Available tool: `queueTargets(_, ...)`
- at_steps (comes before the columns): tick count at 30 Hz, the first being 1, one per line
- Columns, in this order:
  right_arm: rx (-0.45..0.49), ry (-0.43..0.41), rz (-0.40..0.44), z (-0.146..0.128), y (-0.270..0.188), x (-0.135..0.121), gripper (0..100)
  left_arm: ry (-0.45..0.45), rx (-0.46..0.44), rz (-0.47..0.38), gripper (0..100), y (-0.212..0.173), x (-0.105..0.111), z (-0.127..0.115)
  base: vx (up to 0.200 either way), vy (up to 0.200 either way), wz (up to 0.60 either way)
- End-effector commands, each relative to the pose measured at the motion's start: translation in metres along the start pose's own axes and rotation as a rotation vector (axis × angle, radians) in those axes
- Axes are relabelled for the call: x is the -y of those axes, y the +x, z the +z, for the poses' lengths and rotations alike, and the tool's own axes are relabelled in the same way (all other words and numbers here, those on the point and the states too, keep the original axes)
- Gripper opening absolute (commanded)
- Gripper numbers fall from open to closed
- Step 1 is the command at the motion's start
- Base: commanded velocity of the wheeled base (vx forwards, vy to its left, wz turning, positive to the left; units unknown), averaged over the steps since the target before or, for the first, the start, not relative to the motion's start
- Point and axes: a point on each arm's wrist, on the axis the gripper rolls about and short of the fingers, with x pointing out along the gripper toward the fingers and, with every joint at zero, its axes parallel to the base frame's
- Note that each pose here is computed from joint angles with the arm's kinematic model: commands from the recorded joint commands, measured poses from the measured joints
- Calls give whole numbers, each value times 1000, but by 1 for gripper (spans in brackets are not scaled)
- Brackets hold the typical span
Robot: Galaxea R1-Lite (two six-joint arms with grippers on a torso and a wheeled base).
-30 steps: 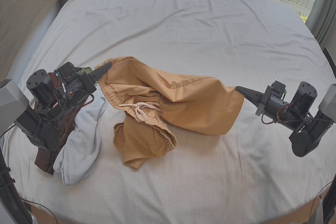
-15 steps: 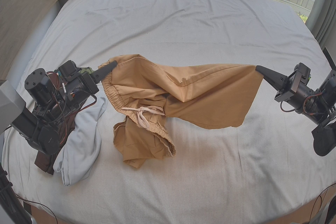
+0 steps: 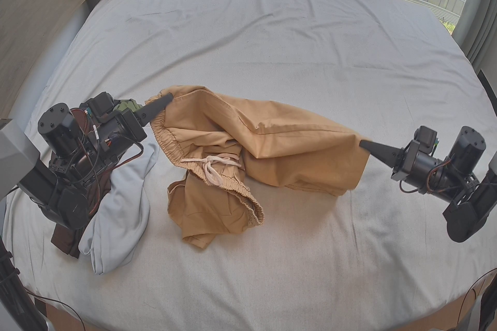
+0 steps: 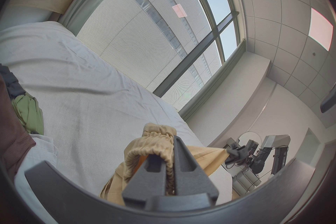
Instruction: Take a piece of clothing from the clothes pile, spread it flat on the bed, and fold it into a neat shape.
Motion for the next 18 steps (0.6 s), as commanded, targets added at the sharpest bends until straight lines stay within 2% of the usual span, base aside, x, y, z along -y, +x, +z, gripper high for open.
queueTargets(1, -93, 87, -79, -30, 6, 46, 0, 4, -13, 9, 0, 0, -5, -6, 0, 0, 0)
queueTargets(9, -100, 91, -78, -31, 8, 51, 0, 18, -16, 11, 0, 0, -6, -7, 0, 0, 0)
queueTargets(10, -94, 85, -74, -29, 9, 51, 100, 19, -15, 10, 0, 0, -5, -6, 0, 0, 0)
queueTargets(18, -38, -1, -6, -5, 32, 49, 100, 24, -10, 10, 0, -1, -4, -4, 0, 0, 0)
